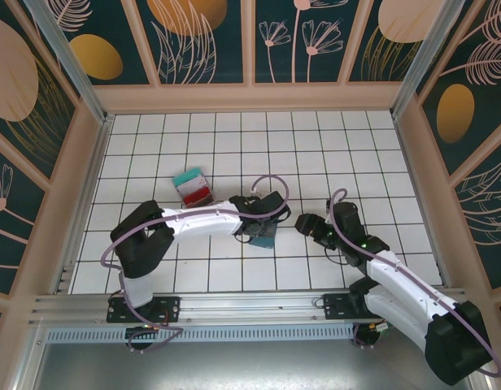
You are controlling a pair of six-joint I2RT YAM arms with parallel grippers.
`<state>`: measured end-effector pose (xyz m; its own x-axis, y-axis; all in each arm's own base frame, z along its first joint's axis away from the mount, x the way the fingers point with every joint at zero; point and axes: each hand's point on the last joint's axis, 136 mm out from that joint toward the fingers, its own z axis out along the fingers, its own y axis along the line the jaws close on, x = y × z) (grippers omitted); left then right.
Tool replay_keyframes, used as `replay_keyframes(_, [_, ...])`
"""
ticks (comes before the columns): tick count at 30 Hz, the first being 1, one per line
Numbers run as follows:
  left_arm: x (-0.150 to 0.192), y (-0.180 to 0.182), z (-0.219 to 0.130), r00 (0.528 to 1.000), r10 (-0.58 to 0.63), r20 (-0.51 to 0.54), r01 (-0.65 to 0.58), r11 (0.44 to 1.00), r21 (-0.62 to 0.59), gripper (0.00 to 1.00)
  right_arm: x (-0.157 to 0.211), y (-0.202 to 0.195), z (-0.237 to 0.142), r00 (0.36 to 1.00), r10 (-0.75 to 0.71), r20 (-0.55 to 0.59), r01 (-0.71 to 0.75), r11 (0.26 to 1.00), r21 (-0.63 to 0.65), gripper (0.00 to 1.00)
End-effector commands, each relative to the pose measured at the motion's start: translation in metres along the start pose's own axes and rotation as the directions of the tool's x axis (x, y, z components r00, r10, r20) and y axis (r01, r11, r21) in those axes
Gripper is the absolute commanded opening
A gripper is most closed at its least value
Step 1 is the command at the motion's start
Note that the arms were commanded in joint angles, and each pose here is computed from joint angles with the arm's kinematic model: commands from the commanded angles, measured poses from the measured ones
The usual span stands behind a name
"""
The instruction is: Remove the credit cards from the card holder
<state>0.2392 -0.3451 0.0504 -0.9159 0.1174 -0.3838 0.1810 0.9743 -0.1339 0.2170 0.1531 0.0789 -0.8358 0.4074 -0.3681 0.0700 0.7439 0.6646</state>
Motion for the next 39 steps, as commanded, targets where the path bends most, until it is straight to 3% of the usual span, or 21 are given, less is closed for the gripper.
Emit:
replay_keyframes(1, [-0.002,-0.002,0.002,0.998,0.058,-0.009,-0.058,0.998,-0.026,0.33,0.005,-0.007,-0.001,1.000,0.028,-0.013,-0.028,1.000,0.013,0.70])
replay_keyframes(4, [0.000,-0.004,0.008,0.997,0.075,-0.026,-0.076,0.997,-0.031,0.37,0.004,-0.007,-0.001,0.999,0.031,-0.011,-0.031,0.999,0.017,0.71])
replay_keyframes(13, [0.017,0.009,0.026,0.991,0.102,-0.085,-0.109,0.990,-0.086,0.37,0.003,-0.005,0.000,0.999,0.033,-0.009,-0.033,0.999,0.011,0.73])
replay_keyframes(15, [0.019,0.012,0.028,0.990,0.107,-0.092,-0.116,0.988,-0.097,0.31,0.003,-0.003,0.001,0.999,0.032,-0.012,-0.032,0.999,0.005,0.73])
replay_keyframes(20, [0.018,0.014,0.026,0.991,0.106,-0.086,-0.115,0.988,-0.103,0.01,0.005,0.003,0.006,0.998,0.040,-0.041,-0.041,0.999,-0.029,0.72])
replay_keyframes(21, [0.016,0.014,0.025,0.992,0.103,-0.079,-0.110,0.989,-0.102,0.00,0.007,0.006,0.007,0.998,0.044,-0.051,-0.046,0.998,-0.043,0.71])
replay_keyframes(26, [0.011,0.009,0.017,0.995,0.079,-0.055,-0.083,0.994,-0.074,0.00,0.010,0.028,0.015,0.994,0.033,-0.101,-0.047,0.989,-0.138,0.61])
replay_keyframes(30, [0.006,0.006,0.008,0.999,0.047,-0.027,-0.049,0.998,-0.047,0.00,0.018,0.037,0.029,0.988,0.022,-0.156,-0.045,0.989,-0.143,0.54])
replay_keyframes(39, [-0.006,0.016,-0.023,0.998,-0.026,0.050,0.028,0.999,-0.036,0.00,0.031,0.050,0.054,0.973,-0.028,-0.230,0.004,0.994,-0.108,0.55])
